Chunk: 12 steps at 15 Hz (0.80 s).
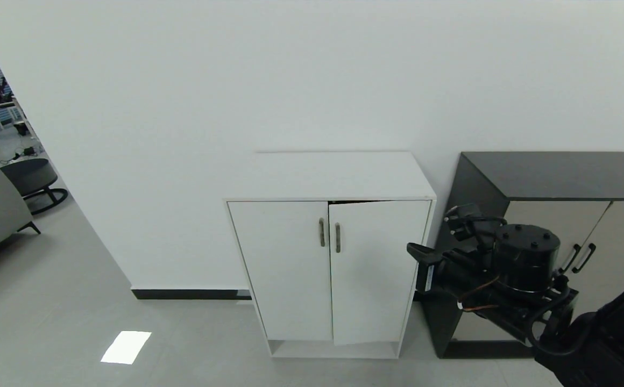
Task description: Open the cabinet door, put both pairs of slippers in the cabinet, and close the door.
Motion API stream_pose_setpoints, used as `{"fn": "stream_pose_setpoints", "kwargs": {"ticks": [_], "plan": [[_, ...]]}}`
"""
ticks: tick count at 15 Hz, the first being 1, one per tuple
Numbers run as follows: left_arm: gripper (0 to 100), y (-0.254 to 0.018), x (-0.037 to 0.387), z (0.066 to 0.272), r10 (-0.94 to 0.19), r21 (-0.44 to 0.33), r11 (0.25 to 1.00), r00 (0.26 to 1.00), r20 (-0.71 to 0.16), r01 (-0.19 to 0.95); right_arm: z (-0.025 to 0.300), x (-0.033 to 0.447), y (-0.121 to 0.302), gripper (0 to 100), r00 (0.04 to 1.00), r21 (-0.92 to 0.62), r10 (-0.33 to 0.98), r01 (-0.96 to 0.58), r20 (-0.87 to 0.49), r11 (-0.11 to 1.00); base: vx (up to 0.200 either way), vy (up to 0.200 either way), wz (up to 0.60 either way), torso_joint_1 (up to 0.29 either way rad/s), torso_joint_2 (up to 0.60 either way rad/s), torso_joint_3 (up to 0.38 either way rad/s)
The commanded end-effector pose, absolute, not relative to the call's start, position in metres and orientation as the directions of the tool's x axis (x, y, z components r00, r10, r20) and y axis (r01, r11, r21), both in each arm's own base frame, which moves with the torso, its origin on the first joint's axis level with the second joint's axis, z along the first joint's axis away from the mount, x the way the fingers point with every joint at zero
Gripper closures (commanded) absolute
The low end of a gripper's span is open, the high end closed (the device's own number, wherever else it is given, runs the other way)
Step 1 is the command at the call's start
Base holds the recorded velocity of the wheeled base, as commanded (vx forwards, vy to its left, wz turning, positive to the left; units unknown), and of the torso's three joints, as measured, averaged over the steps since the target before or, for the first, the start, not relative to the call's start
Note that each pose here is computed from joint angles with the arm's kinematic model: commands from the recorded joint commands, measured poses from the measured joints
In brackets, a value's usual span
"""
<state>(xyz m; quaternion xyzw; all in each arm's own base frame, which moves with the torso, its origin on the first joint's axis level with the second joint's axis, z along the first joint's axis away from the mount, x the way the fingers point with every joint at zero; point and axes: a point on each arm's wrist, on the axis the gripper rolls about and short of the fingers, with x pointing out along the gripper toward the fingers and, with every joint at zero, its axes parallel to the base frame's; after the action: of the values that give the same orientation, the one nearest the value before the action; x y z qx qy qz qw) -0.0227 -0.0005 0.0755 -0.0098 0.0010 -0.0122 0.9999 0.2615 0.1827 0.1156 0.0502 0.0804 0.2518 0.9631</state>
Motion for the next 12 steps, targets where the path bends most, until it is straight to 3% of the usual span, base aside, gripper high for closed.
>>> {"fn": "stream_pose_setpoints", "kwargs": {"ticks": [1, 9, 12], "plan": [[100, 0.000, -0.023, 0.076, -0.025, -0.020, 1.000, 1.000, -0.002, 0.025, 0.111, 0.258, 0.186, 100, 0.851, 0.135, 0.505, -0.489, -0.145, 0.862, 0.000, 0.000, 0.00, 0.000, 0.00, 0.000], [100, 0.000, -0.023, 0.076, -0.025, -0.020, 1.000, 1.000, -0.003, 0.024, 0.102, 0.259, 0.192, 100, 0.844, 0.133, 0.513, -0.497, -0.158, 0.858, 0.000, 0.000, 0.00, 0.000, 0.00, 0.000], [100, -0.001, -0.023, 0.076, -0.026, -0.020, 0.999, 1.000, -0.003, 0.026, 0.095, 0.258, 0.191, 100, 0.841, 0.130, 0.513, -0.497, -0.172, 0.858, 0.200, 0.000, 0.00, -0.004, 0.00, 0.007]]}}
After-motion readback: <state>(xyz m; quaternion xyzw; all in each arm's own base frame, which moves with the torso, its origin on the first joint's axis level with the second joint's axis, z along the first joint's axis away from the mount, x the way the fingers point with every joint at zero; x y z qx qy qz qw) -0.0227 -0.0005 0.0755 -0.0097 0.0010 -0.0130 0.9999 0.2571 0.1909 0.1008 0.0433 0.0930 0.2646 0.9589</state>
